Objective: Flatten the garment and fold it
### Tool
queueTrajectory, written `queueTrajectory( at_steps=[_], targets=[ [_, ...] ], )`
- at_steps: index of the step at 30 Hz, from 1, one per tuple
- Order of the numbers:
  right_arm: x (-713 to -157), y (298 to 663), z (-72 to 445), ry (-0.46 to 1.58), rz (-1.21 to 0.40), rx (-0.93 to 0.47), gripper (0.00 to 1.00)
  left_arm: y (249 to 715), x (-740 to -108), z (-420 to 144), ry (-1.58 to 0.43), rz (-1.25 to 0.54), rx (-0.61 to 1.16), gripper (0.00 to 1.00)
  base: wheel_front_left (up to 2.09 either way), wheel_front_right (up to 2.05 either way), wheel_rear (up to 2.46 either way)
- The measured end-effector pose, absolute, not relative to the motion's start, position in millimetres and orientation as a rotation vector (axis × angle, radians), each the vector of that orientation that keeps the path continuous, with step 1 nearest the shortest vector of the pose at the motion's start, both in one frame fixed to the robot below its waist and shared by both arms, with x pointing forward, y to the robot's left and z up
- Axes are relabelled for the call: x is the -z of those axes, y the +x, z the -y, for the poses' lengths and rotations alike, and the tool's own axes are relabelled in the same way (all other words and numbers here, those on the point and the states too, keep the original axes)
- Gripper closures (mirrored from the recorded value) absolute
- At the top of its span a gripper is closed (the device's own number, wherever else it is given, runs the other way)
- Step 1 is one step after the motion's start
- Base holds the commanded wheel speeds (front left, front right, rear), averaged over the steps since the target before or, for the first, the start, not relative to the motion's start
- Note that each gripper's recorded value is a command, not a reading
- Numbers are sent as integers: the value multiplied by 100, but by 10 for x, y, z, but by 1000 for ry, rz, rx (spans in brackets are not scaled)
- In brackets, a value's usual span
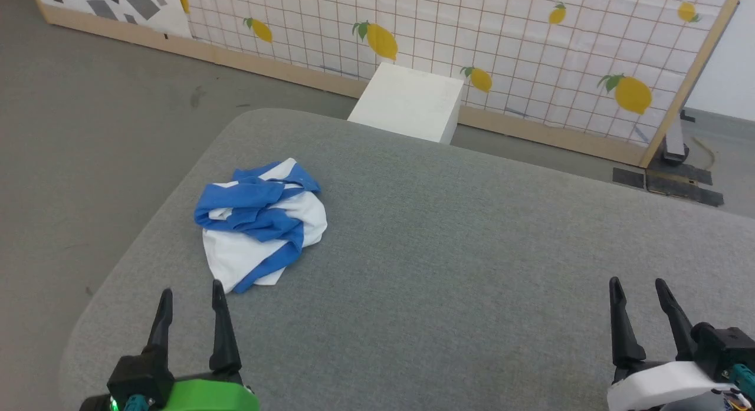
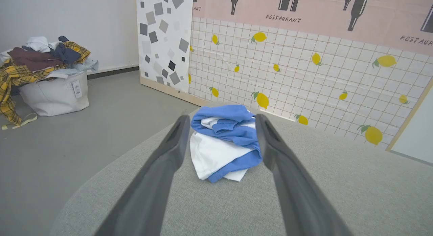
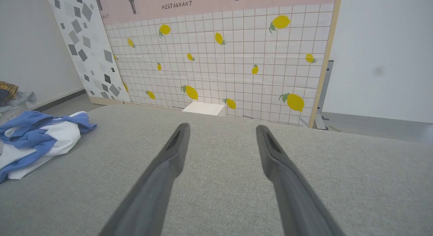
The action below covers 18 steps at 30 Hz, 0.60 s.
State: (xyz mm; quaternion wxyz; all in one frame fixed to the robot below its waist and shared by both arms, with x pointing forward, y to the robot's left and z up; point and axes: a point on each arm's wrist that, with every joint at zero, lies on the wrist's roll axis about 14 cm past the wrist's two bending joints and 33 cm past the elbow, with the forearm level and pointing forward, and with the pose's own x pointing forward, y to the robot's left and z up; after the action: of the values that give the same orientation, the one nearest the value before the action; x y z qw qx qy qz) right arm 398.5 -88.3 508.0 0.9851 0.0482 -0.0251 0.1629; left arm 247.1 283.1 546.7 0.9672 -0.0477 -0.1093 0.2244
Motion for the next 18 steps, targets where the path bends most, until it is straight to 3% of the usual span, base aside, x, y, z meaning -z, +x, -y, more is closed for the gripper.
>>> queueTrajectory(
  at_steps=[5, 13, 18],
  targets=[
    [-5044, 3991, 882, 103, 45, -327, 0, 2589, -5711, -2852, -38, 274, -371, 0, 0, 0, 0],
    [-4910, 4072, 937, 106, 20, -307, 0, 3085, -6727, -3108, 90, 338, -292, 0, 0, 0, 0],
    [-4787, 4136, 953, 98, -6, -301, 0, 3547, -6938, -3171, 124, 233, -246, 0, 0, 0, 0]
  ],
)
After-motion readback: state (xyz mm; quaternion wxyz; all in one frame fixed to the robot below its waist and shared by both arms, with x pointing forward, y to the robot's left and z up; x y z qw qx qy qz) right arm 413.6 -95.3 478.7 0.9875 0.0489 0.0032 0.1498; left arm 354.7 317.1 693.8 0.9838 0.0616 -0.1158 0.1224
